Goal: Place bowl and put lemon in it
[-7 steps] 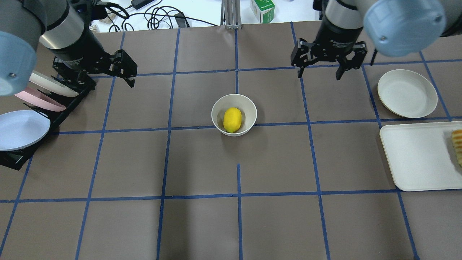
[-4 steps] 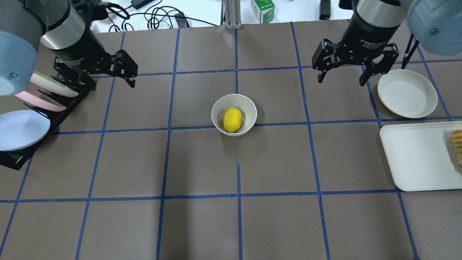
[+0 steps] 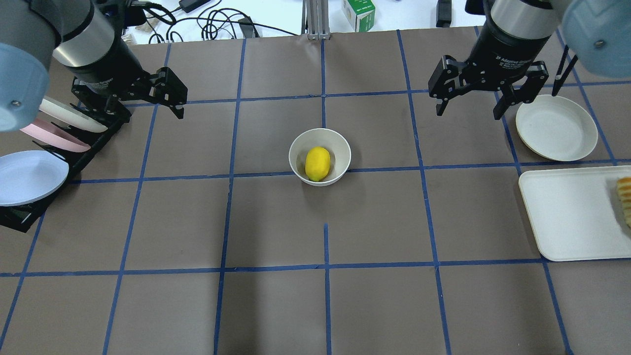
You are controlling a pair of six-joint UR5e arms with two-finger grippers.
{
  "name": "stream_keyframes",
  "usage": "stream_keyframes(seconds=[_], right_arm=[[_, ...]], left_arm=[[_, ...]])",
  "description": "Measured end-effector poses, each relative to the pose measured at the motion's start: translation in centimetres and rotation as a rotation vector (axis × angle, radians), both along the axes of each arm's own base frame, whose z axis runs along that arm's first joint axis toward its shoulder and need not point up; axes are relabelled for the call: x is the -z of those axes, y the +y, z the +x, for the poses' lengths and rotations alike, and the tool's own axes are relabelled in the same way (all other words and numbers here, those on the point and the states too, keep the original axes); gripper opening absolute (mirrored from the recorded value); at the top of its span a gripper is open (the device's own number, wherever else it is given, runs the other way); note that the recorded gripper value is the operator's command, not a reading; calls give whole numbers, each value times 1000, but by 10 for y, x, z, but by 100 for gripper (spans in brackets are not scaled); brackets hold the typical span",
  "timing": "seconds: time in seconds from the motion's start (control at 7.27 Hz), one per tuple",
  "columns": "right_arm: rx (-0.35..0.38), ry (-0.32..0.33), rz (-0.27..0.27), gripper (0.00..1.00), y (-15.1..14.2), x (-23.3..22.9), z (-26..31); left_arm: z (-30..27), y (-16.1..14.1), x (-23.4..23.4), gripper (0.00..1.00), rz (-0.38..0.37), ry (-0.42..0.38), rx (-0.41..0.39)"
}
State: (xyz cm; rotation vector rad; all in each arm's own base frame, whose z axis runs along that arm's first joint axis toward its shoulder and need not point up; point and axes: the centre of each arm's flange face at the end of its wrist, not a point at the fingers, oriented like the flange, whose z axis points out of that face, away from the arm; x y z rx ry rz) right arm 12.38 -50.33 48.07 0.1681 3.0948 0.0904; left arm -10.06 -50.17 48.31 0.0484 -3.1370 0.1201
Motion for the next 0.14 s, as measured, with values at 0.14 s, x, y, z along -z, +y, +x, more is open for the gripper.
stream_keyframes(seconds=[0.14], right_arm=[[0,-2,4,100,0,2,0]], left_arm=[[0,0,0,100,-1,1,0]])
